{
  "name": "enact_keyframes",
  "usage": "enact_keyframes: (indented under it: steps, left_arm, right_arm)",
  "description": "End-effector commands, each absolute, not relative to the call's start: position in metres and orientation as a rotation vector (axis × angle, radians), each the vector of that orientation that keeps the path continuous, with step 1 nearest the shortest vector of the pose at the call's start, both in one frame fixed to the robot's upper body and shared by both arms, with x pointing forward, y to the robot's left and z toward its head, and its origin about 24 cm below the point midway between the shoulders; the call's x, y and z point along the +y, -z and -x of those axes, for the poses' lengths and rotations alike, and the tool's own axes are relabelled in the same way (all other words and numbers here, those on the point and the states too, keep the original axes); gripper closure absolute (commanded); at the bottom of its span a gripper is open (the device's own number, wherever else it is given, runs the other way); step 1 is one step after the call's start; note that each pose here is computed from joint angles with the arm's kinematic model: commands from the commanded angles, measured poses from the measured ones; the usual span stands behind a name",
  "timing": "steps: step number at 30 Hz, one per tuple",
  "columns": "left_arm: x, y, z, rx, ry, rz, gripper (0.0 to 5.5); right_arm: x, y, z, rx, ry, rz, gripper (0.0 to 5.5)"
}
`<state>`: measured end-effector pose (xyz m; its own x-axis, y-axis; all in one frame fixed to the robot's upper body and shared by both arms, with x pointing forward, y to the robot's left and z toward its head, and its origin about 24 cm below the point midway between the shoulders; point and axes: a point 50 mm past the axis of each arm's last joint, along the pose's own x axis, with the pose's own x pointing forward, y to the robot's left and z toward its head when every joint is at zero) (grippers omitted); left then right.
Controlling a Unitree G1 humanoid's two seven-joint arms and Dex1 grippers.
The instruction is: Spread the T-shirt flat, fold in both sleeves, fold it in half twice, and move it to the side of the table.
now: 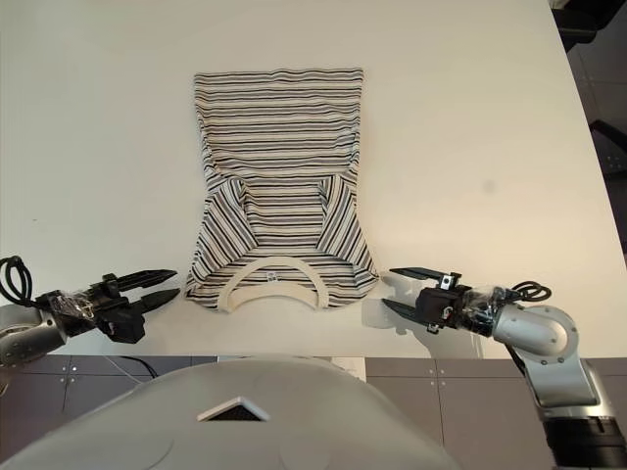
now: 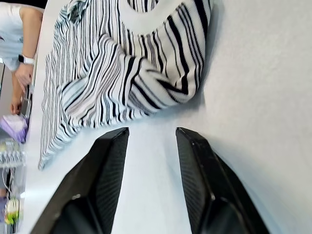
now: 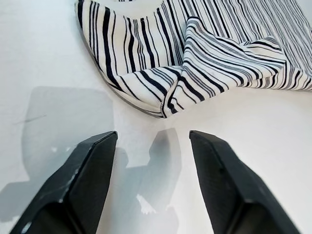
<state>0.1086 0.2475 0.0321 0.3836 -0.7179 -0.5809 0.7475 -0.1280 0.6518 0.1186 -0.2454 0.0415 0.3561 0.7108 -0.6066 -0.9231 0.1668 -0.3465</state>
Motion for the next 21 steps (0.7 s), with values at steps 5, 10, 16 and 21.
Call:
enact_keyframes:
  steps: [5, 10, 16, 21]
  left_arm:
    - [0.232, -0.011, -0.106, 0.064, 1.363, -1.125, 3.71]
    - [0.228, -0.011, -0.107, 0.049, 1.383, -1.1, 3.71]
    - [0.219, -0.01, -0.105, 0.026, 1.477, -1.096, 4.26]
    - [0.22, -0.007, -0.104, 0.057, 1.509, -1.109, 5.05]
  right_arm:
    - [-0.242, -0.037, -0.124, 0.34, -1.218, 0.776, 2.8]
    - [-0.241, -0.036, -0.125, 0.335, -1.222, 0.781, 2.8]
    - [-0.238, -0.034, -0.129, 0.323, -1.23, 0.798, 2.76]
    - [-0.241, -0.035, -0.132, 0.318, -1.244, 0.831, 2.76]
